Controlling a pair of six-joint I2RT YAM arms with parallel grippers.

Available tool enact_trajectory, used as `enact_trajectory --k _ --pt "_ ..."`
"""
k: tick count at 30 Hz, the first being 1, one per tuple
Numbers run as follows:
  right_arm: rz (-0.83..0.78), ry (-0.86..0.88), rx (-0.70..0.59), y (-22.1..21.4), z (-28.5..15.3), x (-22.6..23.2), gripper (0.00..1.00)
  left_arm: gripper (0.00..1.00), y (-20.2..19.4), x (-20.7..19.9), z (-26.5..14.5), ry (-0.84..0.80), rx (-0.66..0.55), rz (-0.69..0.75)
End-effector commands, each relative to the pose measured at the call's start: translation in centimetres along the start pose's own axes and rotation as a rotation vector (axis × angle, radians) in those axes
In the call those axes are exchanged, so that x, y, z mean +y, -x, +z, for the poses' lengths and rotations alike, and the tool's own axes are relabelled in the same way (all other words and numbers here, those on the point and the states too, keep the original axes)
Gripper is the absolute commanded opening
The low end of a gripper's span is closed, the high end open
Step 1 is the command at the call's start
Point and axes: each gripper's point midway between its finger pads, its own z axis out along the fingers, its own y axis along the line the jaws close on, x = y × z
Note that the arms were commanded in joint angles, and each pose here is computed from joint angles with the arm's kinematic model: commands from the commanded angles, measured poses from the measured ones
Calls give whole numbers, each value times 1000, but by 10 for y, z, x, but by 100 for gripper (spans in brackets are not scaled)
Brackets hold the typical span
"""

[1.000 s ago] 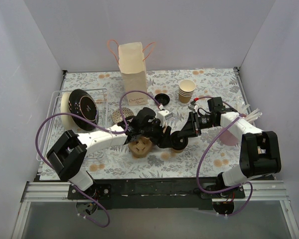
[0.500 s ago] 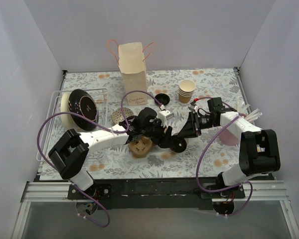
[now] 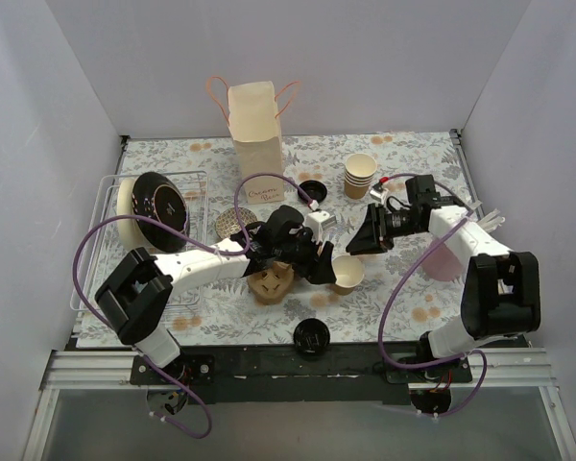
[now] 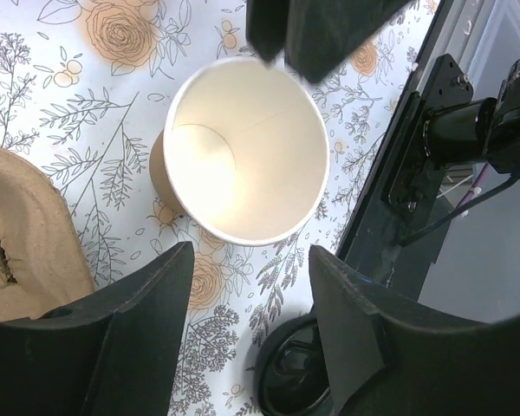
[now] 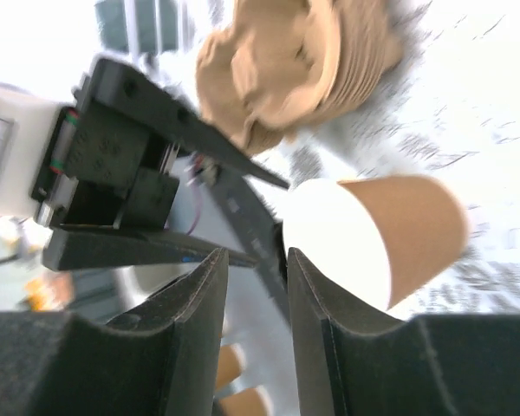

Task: Pack the takeout coffee

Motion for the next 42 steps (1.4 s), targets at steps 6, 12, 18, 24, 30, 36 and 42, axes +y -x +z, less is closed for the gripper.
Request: enact_trajectory --k 6,12,18,24,30,36,42 --pt "-380 -355 -304 42 -49 42 42 53 40 -7 -42 132 -130 5" --pt "-403 -527 -479 46 -77 35 42 56 -18 -27 -63 218 72 192" --pt "-401 -581 -561 51 -97 48 42 56 -80 -66 -62 192 225 247" --pt "-366 -638 -615 46 -108 42 42 56 -127 -90 -45 112 308 260" --pt "-342 -642 -639 36 -111 39 42 58 -163 -95 -22 109 372 328" --pt "-353 -677 -634 31 -116 36 41 57 -176 -94 -3 107 392 357" --pt "-386 -691 -649 29 -124 43 41 45 -179 -74 8 177 395 409"
